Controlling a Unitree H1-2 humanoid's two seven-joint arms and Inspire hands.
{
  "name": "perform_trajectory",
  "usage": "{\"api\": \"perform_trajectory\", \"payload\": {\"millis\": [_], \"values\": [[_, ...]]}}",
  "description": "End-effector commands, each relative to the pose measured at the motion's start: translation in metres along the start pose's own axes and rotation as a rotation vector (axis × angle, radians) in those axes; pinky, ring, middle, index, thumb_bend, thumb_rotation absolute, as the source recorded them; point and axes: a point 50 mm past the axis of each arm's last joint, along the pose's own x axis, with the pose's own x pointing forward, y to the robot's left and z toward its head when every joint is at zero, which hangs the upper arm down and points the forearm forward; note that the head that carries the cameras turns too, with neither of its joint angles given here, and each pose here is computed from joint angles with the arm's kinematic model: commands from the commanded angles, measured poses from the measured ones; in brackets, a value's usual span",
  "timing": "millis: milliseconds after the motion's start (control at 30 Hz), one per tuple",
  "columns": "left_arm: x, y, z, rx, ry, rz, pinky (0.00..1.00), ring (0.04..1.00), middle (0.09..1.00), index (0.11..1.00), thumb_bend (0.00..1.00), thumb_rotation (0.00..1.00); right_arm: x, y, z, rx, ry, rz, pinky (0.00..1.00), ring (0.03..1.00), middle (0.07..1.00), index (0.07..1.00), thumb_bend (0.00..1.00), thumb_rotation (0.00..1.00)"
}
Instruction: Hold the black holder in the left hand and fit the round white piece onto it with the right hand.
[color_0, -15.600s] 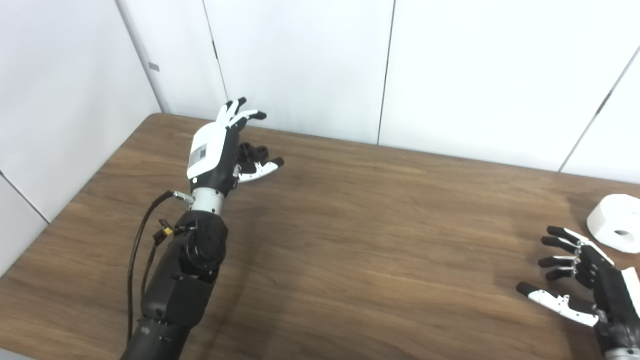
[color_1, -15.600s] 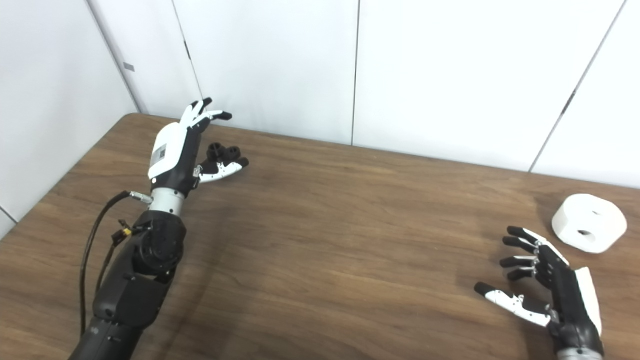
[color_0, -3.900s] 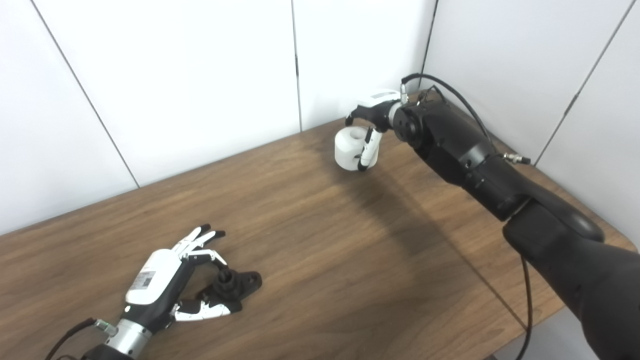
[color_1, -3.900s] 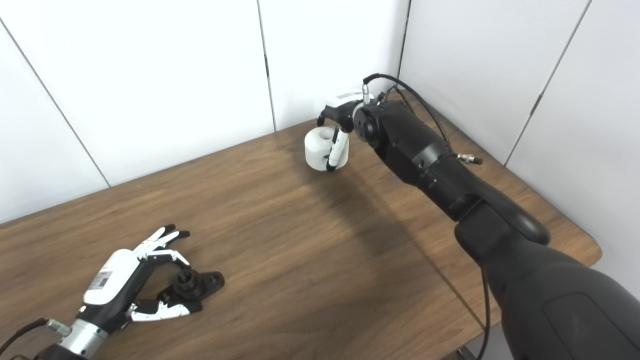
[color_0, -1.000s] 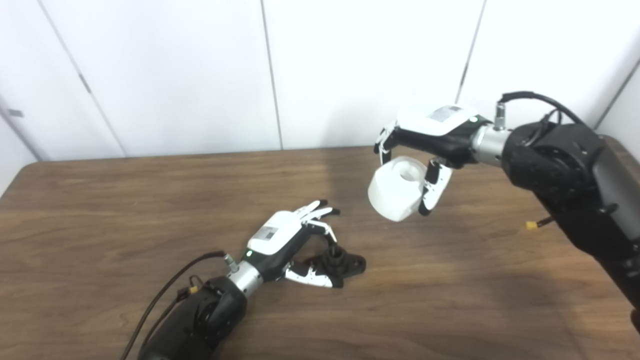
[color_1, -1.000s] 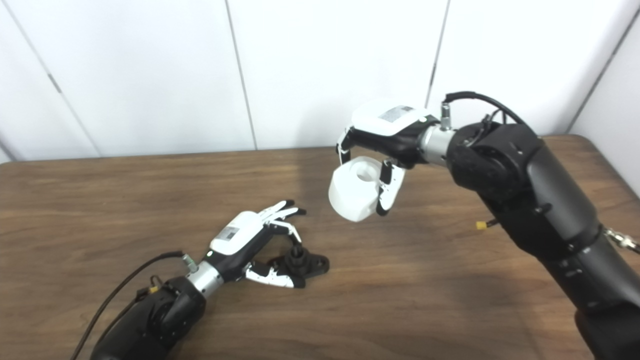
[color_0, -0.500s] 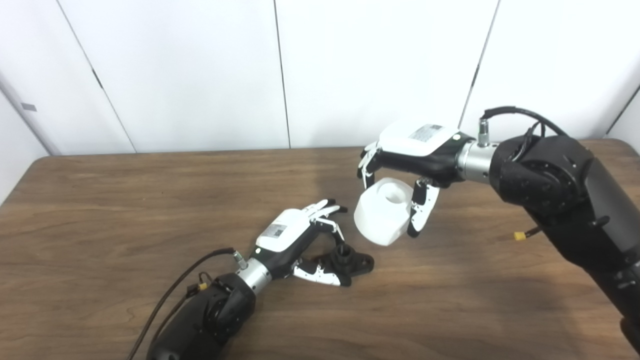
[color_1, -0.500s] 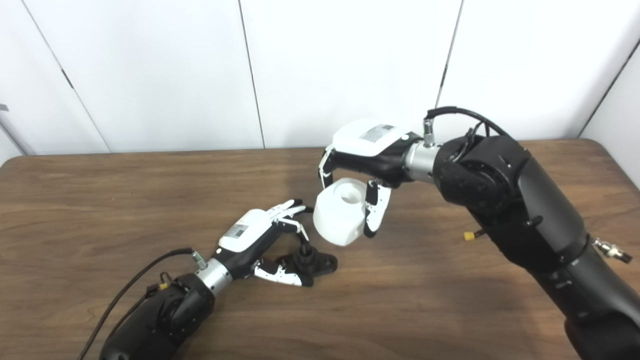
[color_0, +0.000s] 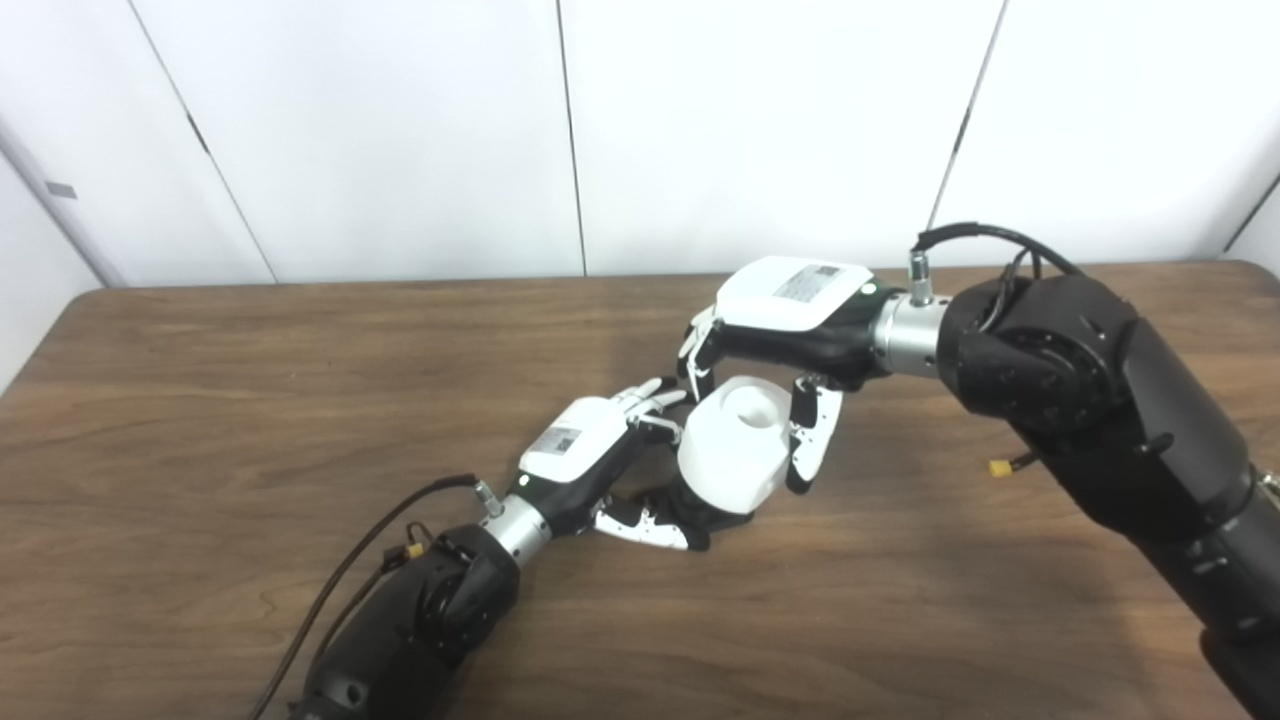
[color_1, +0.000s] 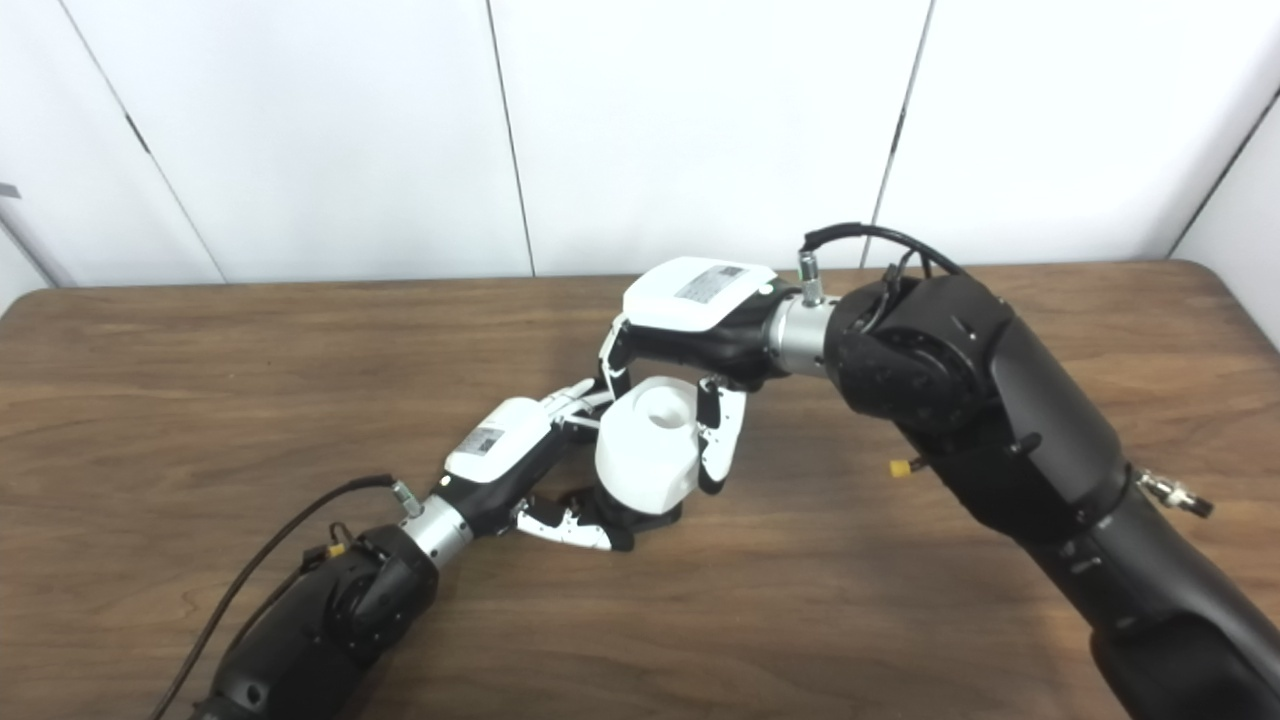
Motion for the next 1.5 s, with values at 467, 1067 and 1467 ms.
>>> {"api": "perform_trajectory", "payload": {"millis": [467,1067,1467], "values": [[-0.029,-0.065,0.006,-0.036,0.094,-0.214,0.94,0.977,0.914,0.481,0.52,0.06,0.013,0.001,0.015,-0.04,-0.023,-0.022,0.93,0.906,0.803,0.479,0.53,0.14],[-0.028,-0.066,0.011,-0.052,0.089,-0.211,0.95,0.97,0.913,0.481,0.52,0.06,0.026,0.013,0.015,-0.033,-0.021,-0.007,0.95,0.914,0.802,0.479,0.53,0.14],[-0.03,-0.066,0.015,-0.047,0.084,-0.209,0.94,0.964,0.909,0.481,0.52,0.07,0.038,0.022,0.016,-0.04,-0.027,0.029,0.92,0.894,0.806,0.479,0.53,0.15]]}}
